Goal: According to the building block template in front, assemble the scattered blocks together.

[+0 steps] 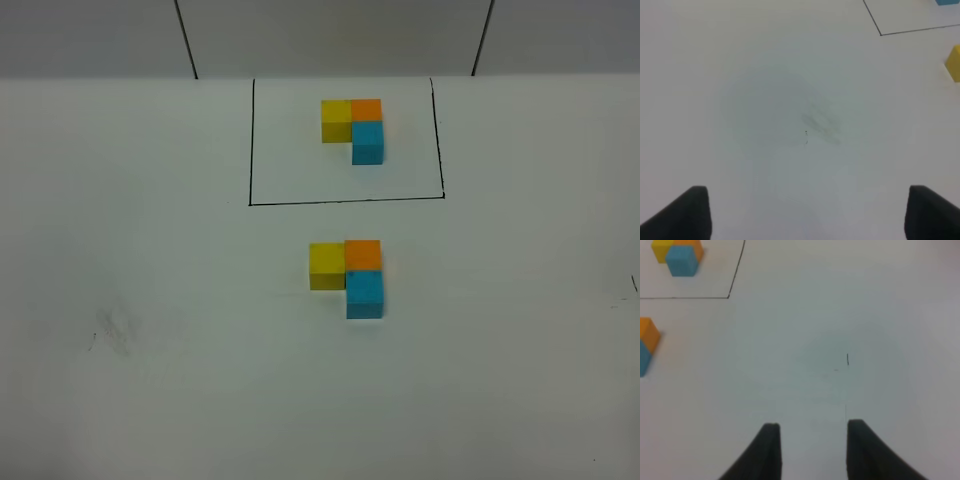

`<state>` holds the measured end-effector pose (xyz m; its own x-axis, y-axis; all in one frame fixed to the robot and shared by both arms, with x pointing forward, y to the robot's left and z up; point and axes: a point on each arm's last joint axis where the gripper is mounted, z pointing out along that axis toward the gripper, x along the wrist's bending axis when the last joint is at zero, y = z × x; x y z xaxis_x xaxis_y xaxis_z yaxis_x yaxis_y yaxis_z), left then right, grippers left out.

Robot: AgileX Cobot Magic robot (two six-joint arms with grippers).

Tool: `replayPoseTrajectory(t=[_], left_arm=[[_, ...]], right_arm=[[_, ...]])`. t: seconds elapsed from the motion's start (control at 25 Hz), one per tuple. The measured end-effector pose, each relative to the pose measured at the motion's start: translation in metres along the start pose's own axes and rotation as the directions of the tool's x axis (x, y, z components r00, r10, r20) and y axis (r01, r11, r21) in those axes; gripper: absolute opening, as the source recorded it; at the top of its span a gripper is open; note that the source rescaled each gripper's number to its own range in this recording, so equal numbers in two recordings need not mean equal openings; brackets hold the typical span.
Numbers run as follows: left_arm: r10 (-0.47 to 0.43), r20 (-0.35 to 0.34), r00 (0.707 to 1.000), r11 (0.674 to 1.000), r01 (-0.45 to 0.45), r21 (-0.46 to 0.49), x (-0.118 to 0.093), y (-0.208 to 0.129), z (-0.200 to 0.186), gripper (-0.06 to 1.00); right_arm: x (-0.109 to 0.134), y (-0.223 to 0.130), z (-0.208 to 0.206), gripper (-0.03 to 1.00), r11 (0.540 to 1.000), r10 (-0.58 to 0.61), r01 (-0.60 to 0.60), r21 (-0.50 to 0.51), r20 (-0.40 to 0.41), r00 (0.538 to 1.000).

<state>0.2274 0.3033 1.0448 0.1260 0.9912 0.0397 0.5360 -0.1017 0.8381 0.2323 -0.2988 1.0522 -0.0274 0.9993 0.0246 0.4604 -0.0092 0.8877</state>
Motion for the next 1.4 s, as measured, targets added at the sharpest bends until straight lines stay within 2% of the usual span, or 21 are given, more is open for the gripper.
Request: replayPoseTrajectory(t=[1.2,1.4], left_arm=[[-0.001,-0.001,1.0,1.0,0.001,0.0,0.0,0.0,0.0,0.66],[-0.039,-0.06,0.997,0.999,0.039,0.002,-0.0008,0.0,-0.0001,0.66]], right_arm=[[0.0,0.0,0.0,0.11,1.0,0.0,0.0,0.0,0.0,1.0],[0.0,0.0,0.0,0.11,1.0,0.0,0.0,0.0,0.0,1.0]])
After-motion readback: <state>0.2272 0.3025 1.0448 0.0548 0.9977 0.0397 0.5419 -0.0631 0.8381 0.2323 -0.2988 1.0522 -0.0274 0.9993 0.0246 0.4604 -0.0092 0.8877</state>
